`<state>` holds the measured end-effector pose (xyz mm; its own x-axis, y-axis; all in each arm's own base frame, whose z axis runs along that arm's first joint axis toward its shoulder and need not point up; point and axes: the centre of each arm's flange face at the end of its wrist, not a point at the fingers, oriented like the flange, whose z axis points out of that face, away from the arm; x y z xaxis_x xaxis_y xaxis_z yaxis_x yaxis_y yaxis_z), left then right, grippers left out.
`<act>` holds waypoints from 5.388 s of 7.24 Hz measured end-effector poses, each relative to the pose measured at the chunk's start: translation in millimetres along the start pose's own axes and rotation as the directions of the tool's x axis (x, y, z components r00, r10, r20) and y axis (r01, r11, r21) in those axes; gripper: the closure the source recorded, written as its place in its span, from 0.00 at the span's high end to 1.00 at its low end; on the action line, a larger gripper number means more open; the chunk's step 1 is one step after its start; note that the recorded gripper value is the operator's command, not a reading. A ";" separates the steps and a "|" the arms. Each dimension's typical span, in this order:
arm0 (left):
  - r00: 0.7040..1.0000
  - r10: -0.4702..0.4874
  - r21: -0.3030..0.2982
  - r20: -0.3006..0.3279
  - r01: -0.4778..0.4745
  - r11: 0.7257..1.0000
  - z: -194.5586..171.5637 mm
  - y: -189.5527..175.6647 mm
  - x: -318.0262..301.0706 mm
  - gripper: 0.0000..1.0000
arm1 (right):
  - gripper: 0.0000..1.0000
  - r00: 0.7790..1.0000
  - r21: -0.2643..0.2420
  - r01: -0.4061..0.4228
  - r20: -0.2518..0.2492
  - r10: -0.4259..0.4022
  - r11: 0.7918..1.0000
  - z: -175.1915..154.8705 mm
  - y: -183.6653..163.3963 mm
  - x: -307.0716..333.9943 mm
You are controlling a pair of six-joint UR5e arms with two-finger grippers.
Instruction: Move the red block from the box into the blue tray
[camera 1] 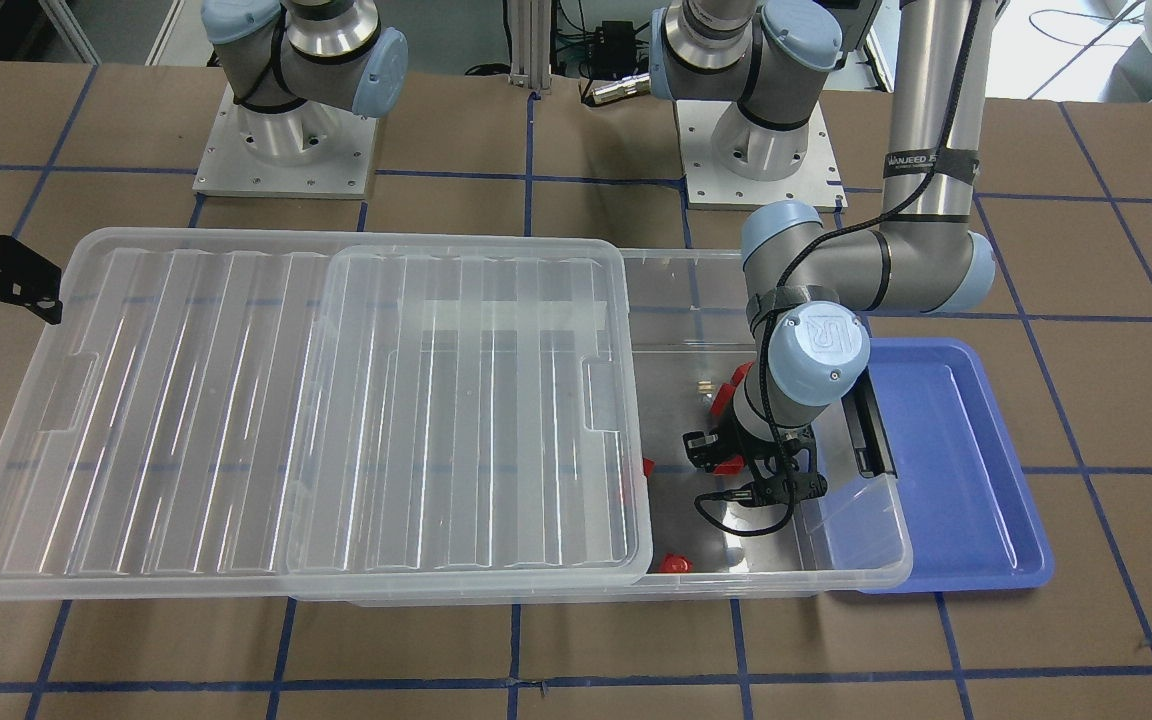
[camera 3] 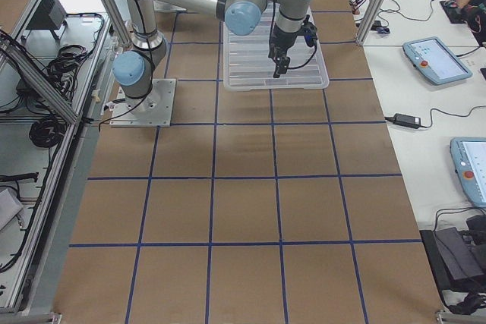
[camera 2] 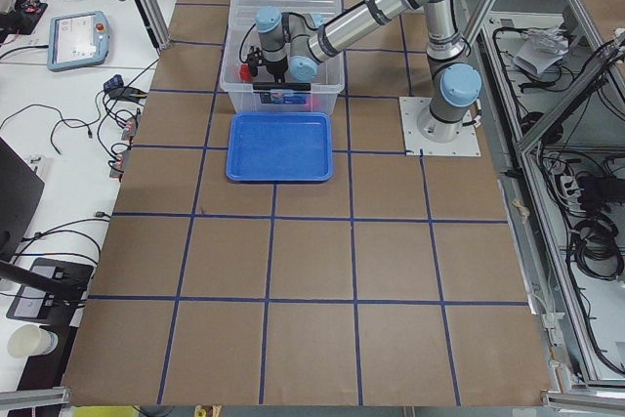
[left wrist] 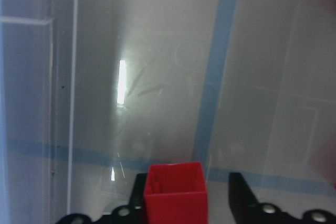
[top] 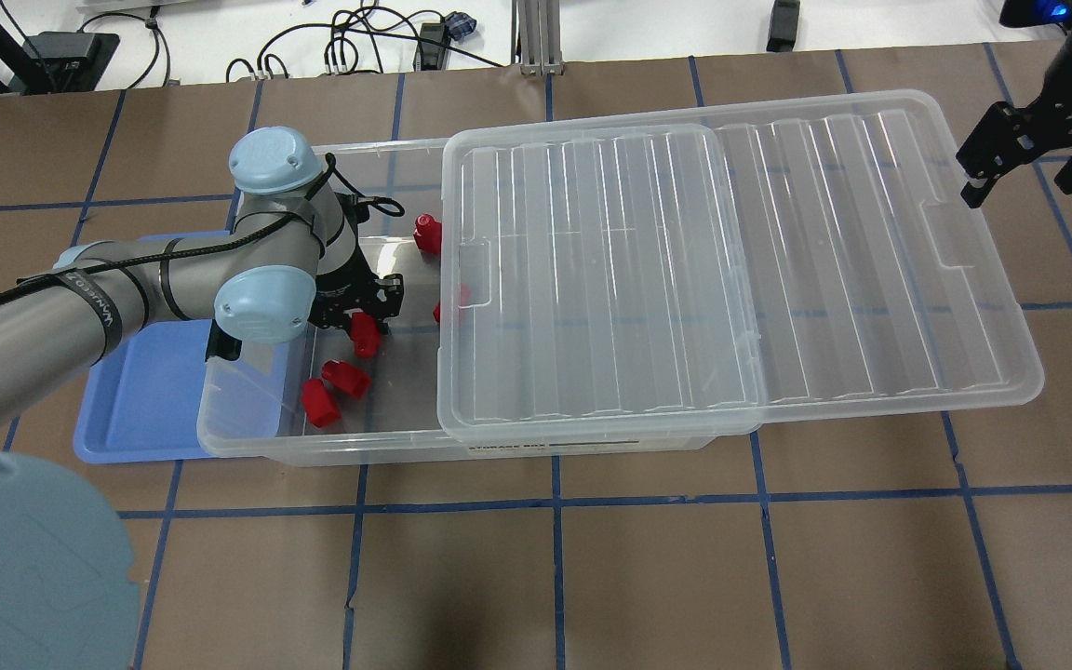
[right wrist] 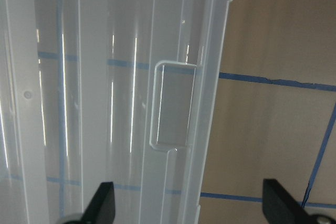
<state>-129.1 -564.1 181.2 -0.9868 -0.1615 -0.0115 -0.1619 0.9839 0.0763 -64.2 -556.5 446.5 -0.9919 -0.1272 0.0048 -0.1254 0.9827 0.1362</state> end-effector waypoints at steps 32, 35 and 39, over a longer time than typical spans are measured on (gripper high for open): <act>0.943 0.332 0.042 0.028 -0.333 0.942 -324.0 30.4 -48.1 1.00 | 1.00 0.995 -0.068 -0.066 -0.074 0.061 0.996 92.6 -27.4 73.7; 0.941 0.336 0.044 0.027 -0.337 0.940 -311.2 36.4 -44.9 1.00 | 1.00 0.997 -0.057 -0.060 -0.042 0.058 0.997 93.4 -27.9 65.5; 0.961 0.274 0.100 0.035 -0.276 0.956 -318.4 49.6 -35.0 1.00 | 1.00 0.999 -0.047 -0.045 -0.023 0.044 0.998 94.5 -40.1 26.0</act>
<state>-102.3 -534.2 502.8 -0.9929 0.1167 -0.0248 0.1172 0.9928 -0.0239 -87.1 -586.5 347.5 -0.9956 -0.0873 0.0335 -0.0797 0.9799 0.1826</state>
